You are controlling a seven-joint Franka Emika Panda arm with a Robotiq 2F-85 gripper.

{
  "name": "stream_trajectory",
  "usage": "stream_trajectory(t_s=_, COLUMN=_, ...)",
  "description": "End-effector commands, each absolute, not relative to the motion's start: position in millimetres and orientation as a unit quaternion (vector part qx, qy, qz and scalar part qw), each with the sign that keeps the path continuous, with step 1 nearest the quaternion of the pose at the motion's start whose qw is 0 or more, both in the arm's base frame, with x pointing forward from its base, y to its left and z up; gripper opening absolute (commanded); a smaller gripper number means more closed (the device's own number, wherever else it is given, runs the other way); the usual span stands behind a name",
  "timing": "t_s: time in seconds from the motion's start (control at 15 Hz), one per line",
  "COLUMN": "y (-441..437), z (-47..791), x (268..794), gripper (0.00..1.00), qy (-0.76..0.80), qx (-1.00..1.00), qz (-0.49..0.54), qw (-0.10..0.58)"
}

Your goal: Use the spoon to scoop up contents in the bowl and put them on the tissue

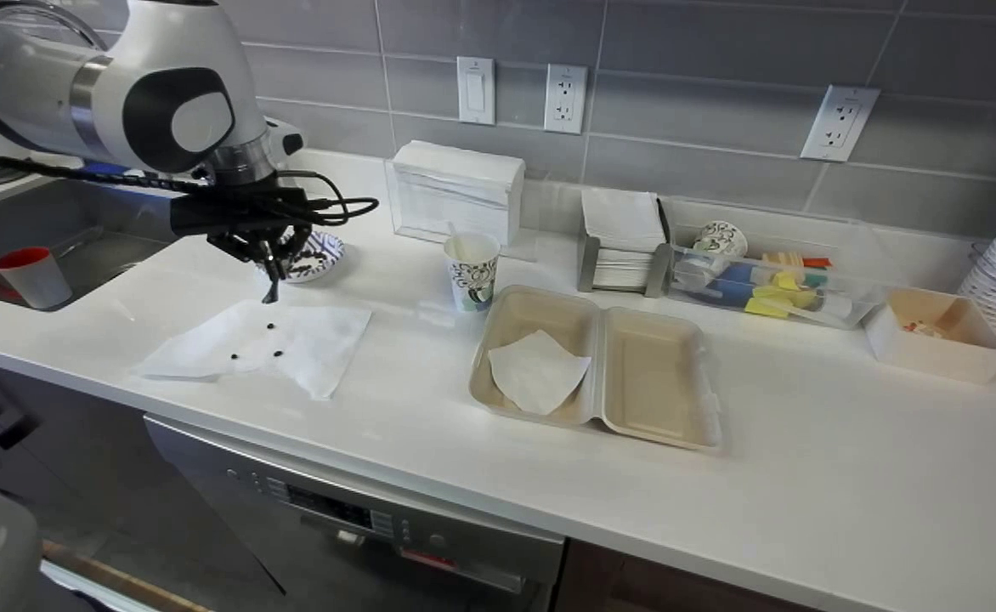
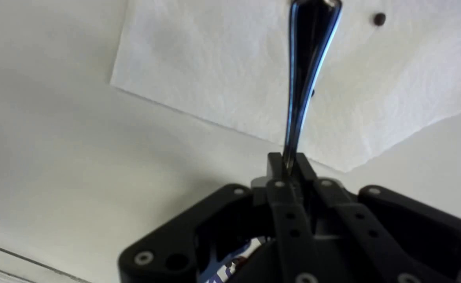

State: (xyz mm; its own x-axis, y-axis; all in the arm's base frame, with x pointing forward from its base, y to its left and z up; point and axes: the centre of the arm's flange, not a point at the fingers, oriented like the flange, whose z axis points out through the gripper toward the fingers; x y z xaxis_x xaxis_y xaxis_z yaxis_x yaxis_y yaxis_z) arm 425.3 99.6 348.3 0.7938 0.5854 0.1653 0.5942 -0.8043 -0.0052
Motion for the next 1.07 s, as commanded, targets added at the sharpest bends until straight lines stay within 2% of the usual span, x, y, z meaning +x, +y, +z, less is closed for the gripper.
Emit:
stream_trajectory(t_s=0.0, y=78.8, z=352.6, x=384.2, gripper=0.02, qy=-0.307, qx=-0.949, qz=-0.070, qw=0.021)
stream_trajectory(t_s=0.47, y=85.9, z=332.2, x=362.1, gripper=0.02, qy=-0.307, qx=-0.951, qz=-0.030, qw=-0.003)
stream_trajectory(t_s=1.0, y=113.4, z=316.2, x=361.7, gripper=0.02, qy=-0.272, qx=-0.957, qz=0.018, qw=-0.095)
